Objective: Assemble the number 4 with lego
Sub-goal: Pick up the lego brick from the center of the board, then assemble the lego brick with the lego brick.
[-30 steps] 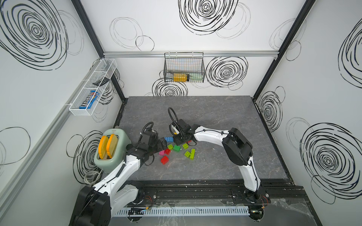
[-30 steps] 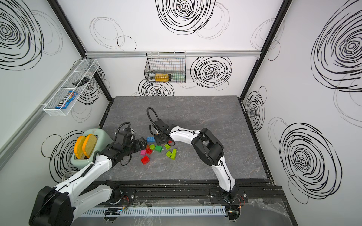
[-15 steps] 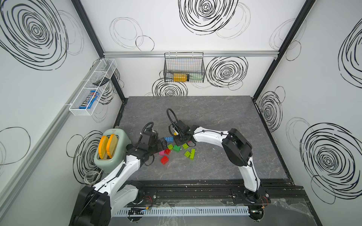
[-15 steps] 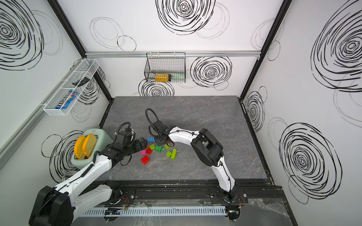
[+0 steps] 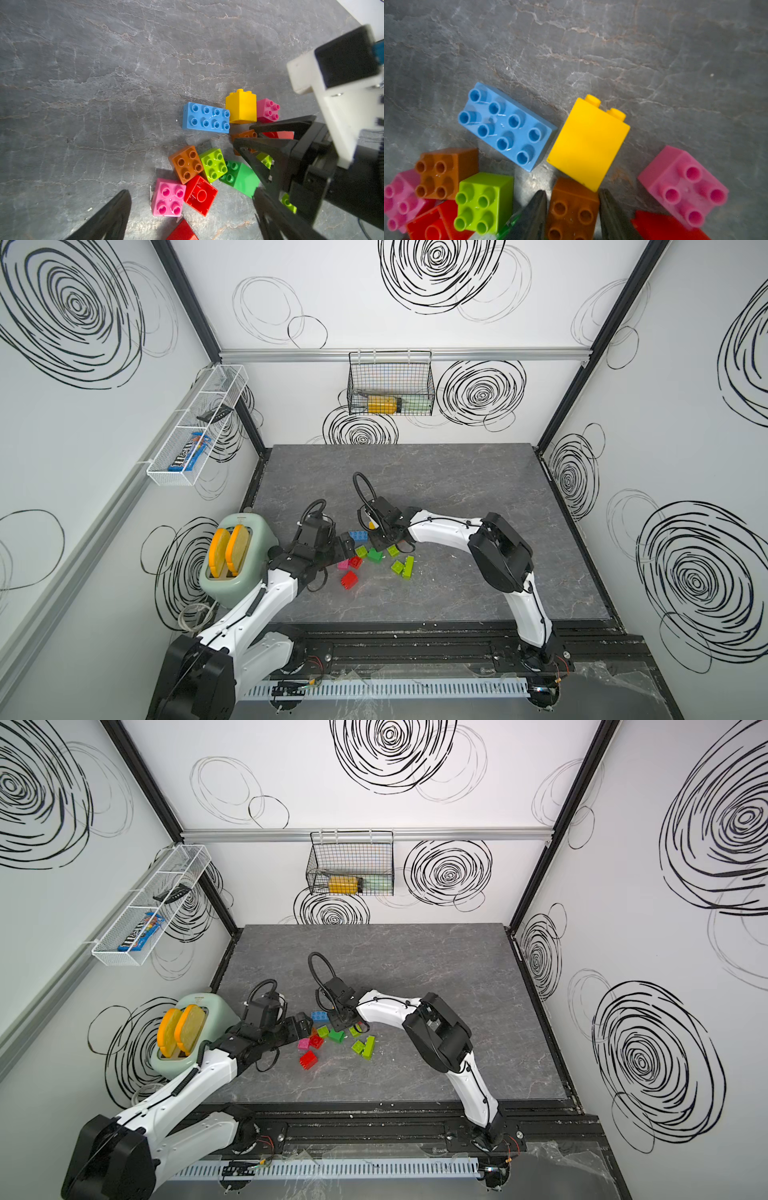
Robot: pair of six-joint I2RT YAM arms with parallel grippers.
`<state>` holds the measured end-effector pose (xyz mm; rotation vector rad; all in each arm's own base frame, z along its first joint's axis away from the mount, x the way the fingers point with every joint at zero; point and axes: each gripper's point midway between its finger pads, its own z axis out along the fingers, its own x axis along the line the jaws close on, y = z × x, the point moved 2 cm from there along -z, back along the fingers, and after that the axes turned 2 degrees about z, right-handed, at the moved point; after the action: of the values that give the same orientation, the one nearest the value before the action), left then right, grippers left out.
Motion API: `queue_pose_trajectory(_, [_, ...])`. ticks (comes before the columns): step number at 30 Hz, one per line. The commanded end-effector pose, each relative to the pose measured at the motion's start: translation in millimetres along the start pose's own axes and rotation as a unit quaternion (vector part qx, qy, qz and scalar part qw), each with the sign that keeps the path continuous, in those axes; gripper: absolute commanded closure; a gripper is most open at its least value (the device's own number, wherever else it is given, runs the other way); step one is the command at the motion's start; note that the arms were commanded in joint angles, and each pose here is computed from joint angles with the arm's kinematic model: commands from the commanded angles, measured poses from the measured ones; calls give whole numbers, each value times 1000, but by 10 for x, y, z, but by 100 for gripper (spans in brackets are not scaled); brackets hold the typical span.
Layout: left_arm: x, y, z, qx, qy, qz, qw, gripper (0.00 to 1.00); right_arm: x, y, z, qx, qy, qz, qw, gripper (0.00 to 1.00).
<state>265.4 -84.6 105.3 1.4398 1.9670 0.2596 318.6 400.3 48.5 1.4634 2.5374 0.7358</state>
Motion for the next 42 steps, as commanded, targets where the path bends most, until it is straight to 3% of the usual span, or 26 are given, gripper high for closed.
queue_pose_trajectory(1, [-8,33,3,-11,-7,-8,1000,4,35,17,-22,-1,-2,2,1000,60])
queue_pose_trajectory(6, [-35,23,5,-9,-10,-3,1000,4,38,170,-317,-36,7,4,999,70])
queue_pose_trajectory(9, [-180,-28,-12,-5,-12,32,999,4,13,196,-615,-62,40,3,997,77])
queue_pose_trajectory(13, [-423,-137,-25,4,-12,86,996,4,-1,-23,-849,-74,99,-43,991,92])
queue_pose_trajectory(16, [-501,-144,2,10,-23,87,996,4,-133,-222,-789,-41,83,-44,995,99])
queue_pose_trajectory(20, [-506,-85,17,4,-24,80,996,4,-169,-358,-666,-8,71,-51,996,100])
queue_pose_trajectory(28, [-256,-9,-8,0,-14,48,999,4,-254,-323,-521,-10,32,-67,997,100])
queue_pose_trajectory(42, [-184,0,-7,-3,-10,37,999,4,-273,-579,-299,47,27,-85,995,100])
